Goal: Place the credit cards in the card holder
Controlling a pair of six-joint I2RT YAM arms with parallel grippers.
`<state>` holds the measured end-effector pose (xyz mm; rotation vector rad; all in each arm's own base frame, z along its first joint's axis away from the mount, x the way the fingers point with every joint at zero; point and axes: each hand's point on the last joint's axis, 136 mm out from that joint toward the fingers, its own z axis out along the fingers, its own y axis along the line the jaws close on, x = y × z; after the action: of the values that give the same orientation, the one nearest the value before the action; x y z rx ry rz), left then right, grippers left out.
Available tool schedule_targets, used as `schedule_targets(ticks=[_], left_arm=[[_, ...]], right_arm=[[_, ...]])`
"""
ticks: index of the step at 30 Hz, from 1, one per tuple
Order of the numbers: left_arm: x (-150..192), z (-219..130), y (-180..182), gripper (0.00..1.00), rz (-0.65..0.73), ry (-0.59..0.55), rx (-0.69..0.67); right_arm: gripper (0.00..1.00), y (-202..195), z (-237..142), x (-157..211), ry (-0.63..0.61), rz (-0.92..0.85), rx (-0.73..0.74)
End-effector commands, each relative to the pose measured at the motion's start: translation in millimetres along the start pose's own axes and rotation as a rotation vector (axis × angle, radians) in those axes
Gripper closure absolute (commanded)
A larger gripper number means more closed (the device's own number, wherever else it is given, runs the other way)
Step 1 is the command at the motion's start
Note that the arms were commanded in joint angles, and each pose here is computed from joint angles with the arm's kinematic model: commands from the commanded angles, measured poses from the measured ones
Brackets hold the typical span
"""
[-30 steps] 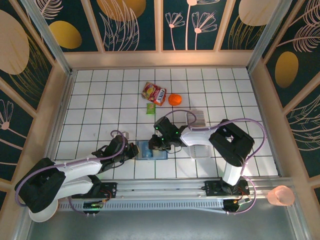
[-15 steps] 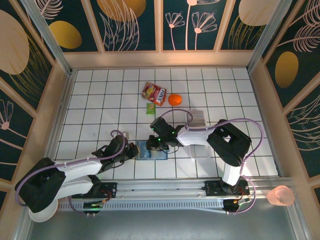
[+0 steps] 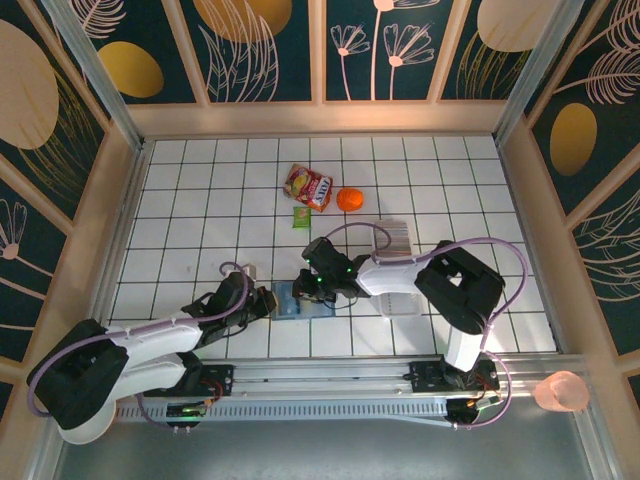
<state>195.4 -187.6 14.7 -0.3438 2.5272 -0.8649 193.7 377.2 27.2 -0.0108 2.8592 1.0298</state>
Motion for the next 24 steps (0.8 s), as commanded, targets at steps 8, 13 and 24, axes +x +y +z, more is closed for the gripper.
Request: schedule_targets(ticks=[8, 13, 24], left_arm=[[15, -1, 16, 1.00, -0.013, 0.047, -0.032], [16, -2, 15, 1.00, -0.012, 0.047, -0.026], [16, -4, 14, 1.00, -0.016, 0.040, -0.016]], right_arm=[[0.84, 22, -23, -11, -0.112, 0.011, -0.061], [0.84, 18, -21, -8, -0.107, 0.008, -0.050], [0.80, 28, 0, 4, -0.060, 0.011, -0.085]])
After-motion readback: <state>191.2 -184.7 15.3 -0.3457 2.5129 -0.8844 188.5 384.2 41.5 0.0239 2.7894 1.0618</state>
